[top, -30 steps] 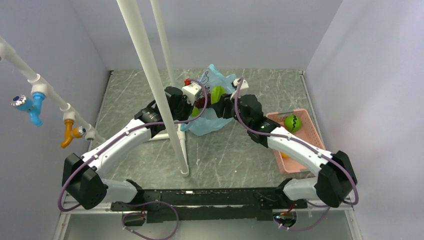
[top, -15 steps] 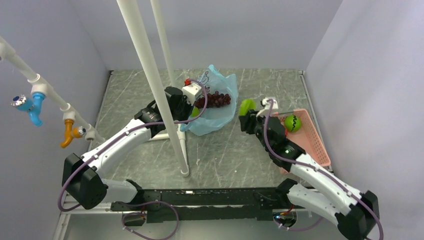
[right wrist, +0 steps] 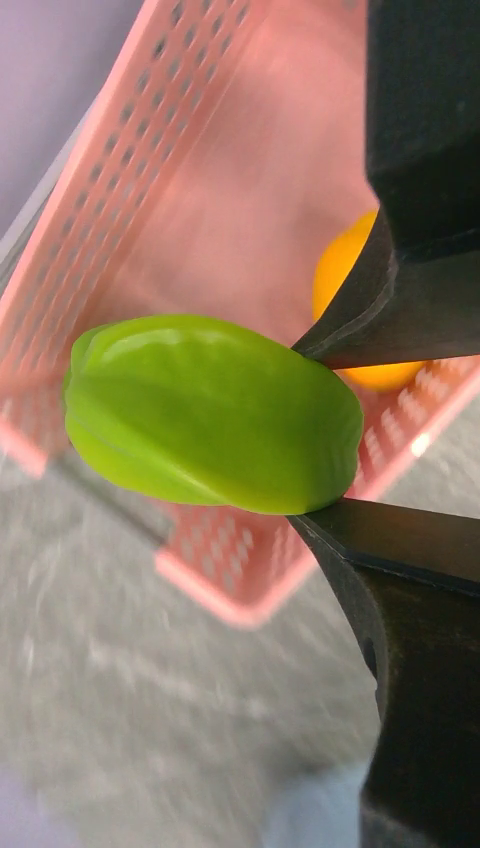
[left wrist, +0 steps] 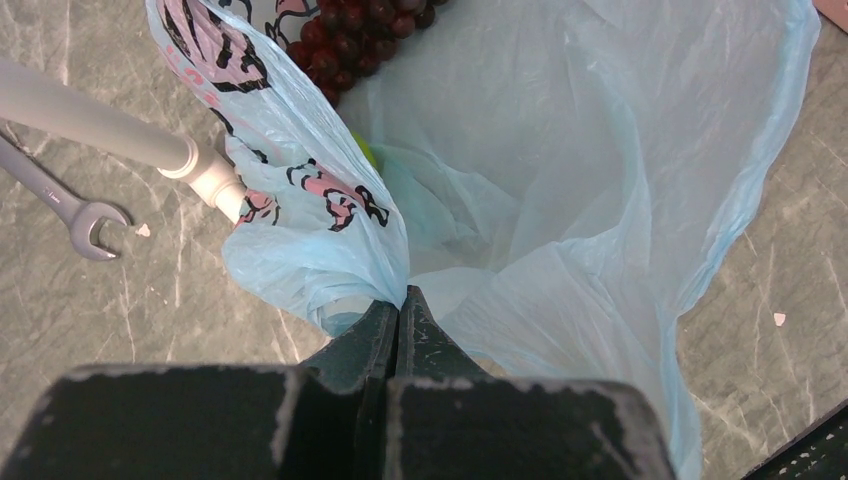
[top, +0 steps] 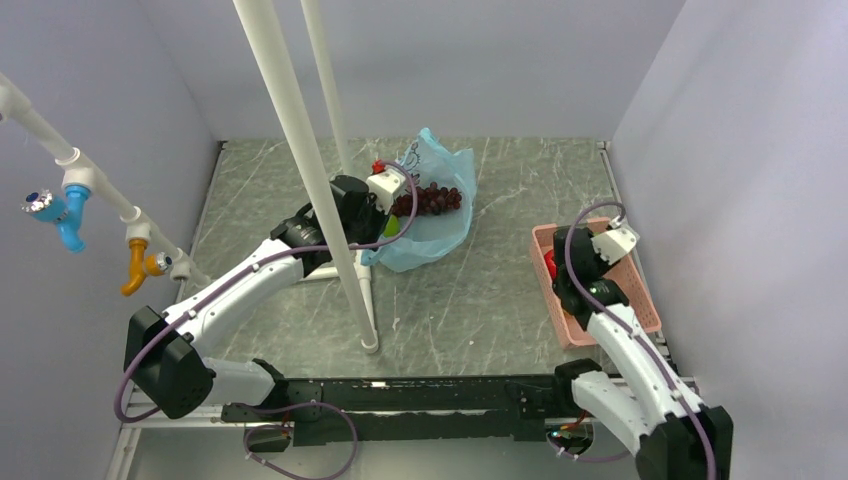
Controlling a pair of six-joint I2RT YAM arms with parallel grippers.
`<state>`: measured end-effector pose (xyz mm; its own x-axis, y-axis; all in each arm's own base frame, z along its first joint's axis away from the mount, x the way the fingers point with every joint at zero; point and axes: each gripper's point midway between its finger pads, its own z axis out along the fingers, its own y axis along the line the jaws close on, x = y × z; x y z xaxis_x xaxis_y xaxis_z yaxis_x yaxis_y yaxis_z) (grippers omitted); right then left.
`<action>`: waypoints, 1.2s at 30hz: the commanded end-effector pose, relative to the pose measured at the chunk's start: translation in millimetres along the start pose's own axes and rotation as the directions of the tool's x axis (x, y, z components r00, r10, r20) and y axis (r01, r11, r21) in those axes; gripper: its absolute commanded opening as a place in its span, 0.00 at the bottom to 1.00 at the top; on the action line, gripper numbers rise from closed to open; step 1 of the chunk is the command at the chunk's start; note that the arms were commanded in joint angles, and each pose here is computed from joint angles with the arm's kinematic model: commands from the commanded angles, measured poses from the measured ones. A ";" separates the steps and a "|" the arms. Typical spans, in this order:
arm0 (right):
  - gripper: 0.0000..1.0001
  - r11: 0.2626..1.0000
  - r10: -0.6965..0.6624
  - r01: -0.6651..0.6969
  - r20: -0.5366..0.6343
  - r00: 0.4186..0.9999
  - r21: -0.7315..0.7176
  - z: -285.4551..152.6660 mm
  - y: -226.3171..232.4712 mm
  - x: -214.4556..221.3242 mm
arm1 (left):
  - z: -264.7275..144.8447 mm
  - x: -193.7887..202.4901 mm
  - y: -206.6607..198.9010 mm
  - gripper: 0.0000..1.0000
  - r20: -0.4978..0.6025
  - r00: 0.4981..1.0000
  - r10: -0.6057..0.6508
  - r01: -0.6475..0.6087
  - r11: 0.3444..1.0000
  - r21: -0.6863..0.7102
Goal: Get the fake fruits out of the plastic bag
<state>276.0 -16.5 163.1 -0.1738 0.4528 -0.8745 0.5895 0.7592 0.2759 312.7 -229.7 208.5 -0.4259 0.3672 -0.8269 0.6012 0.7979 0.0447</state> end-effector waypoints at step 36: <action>0.84 0.973 0.108 -0.134 -0.145 0.984 -0.189 7.1 5.9 -9.8 | -9.7 -25.2 -2.8 0.00 0.053 0.999 0.002 -0.002 1.000 -0.002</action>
<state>254.4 -59.9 104.2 -0.2206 0.6627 -0.7156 0.7383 0.5929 0.3215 310.7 -231.4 213.7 -0.4232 0.3714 -0.8264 0.6048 0.7949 0.0475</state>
